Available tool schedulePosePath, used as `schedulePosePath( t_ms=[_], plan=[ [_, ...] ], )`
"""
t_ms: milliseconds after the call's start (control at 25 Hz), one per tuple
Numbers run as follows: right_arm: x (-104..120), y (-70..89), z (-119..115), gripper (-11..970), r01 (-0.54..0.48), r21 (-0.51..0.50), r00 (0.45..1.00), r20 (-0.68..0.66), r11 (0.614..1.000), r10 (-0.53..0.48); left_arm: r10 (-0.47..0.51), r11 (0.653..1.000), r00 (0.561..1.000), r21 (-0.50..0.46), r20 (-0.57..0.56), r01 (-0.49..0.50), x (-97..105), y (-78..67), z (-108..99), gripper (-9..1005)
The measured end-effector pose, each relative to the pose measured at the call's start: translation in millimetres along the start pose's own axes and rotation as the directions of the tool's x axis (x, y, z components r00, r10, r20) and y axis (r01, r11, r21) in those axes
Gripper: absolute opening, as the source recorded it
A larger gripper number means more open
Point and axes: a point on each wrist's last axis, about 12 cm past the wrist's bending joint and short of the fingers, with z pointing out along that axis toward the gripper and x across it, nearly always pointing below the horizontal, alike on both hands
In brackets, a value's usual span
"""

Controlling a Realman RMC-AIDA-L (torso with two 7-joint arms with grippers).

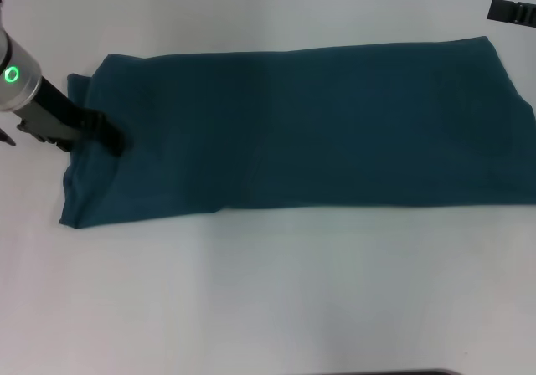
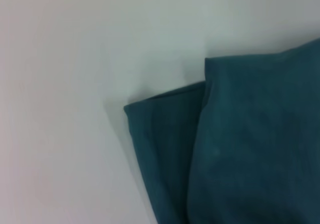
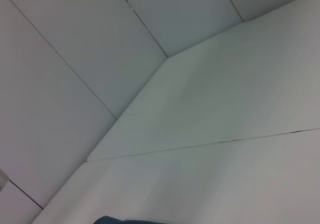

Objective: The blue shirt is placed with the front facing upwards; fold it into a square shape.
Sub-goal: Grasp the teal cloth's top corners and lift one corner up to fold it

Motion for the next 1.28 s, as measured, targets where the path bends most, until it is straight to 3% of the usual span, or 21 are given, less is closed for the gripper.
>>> schedulePosePath(
  t_ms=[1280],
  plan=[
    [-0.3,-0.4,-1.4,668,0.002,0.002,1.0,-0.001,1.0,-0.002,-0.041,0.999,0.999,0.023,-0.016,0.041,-3.6,4.3,-4.3,765]
  ],
)
